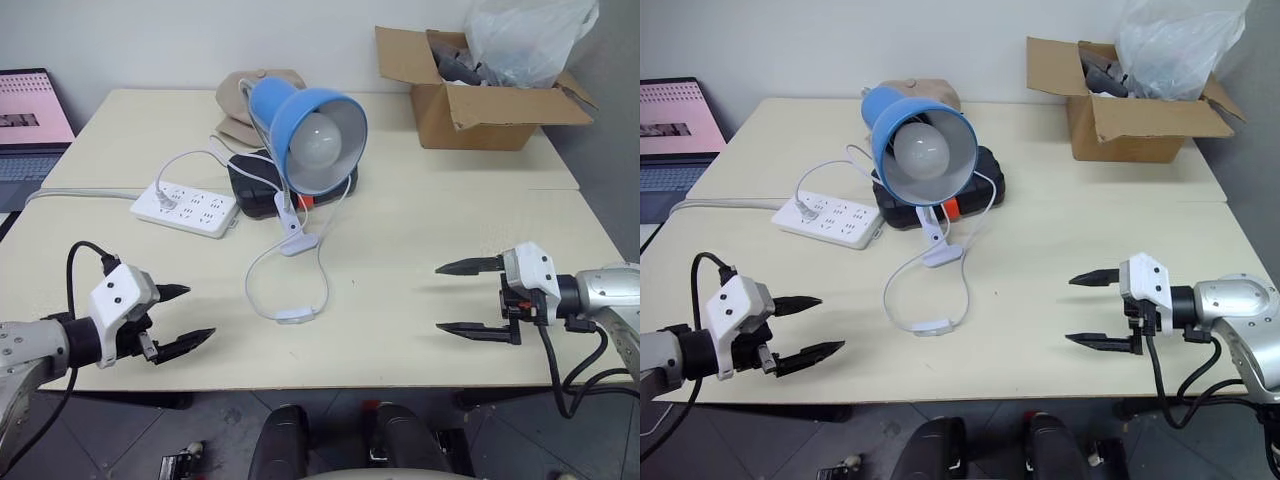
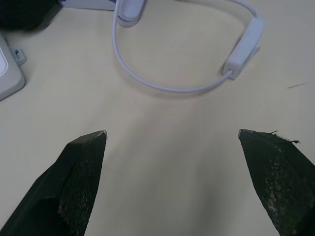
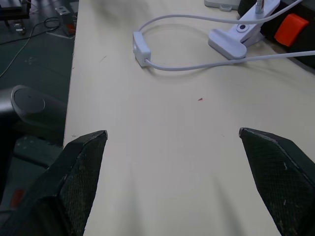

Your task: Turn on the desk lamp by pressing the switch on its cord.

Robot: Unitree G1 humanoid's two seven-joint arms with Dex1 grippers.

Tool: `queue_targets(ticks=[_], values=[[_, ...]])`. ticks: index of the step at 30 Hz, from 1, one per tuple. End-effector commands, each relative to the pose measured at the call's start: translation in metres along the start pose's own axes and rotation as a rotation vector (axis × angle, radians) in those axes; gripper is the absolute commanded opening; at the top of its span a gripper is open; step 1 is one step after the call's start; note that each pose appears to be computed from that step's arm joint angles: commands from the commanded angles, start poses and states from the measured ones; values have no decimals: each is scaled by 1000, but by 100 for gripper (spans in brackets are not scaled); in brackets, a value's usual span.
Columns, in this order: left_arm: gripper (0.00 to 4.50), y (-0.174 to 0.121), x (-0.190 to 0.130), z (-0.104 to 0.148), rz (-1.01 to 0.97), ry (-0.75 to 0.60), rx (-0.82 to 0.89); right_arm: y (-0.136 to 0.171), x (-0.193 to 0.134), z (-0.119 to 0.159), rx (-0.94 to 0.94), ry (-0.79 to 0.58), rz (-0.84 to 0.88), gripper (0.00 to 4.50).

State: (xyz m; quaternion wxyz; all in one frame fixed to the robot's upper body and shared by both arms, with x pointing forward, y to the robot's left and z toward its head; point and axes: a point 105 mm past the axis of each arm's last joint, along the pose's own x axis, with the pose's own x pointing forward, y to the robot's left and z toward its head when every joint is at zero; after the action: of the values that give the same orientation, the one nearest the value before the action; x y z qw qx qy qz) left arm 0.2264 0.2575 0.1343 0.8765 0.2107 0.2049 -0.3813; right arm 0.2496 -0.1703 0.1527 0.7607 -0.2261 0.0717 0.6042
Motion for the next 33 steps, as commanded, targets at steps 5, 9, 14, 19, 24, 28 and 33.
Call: queue_targets(ticks=[5,9,14,19,24,28,33], values=[[447,2,-5,12,10,-51,44,-1,-3,3,-57,-8,12,450],[447,2,-2,15,3,-73,83,-2,-2,4,-54,-13,17,450],[447,6,-1,15,2,-92,123,-7,2,11,-32,-42,-3,450],[447,4,0,12,-32,-81,146,-13,5,15,4,-61,-31,450],[447,8,2,12,-35,-91,145,-13,9,16,18,-54,-35,450],[447,0,8,16,-112,-78,225,-9,13,21,10,-52,-30,450],[447,-11,26,20,-211,-100,269,-7,19,24,26,-33,-53,450]])
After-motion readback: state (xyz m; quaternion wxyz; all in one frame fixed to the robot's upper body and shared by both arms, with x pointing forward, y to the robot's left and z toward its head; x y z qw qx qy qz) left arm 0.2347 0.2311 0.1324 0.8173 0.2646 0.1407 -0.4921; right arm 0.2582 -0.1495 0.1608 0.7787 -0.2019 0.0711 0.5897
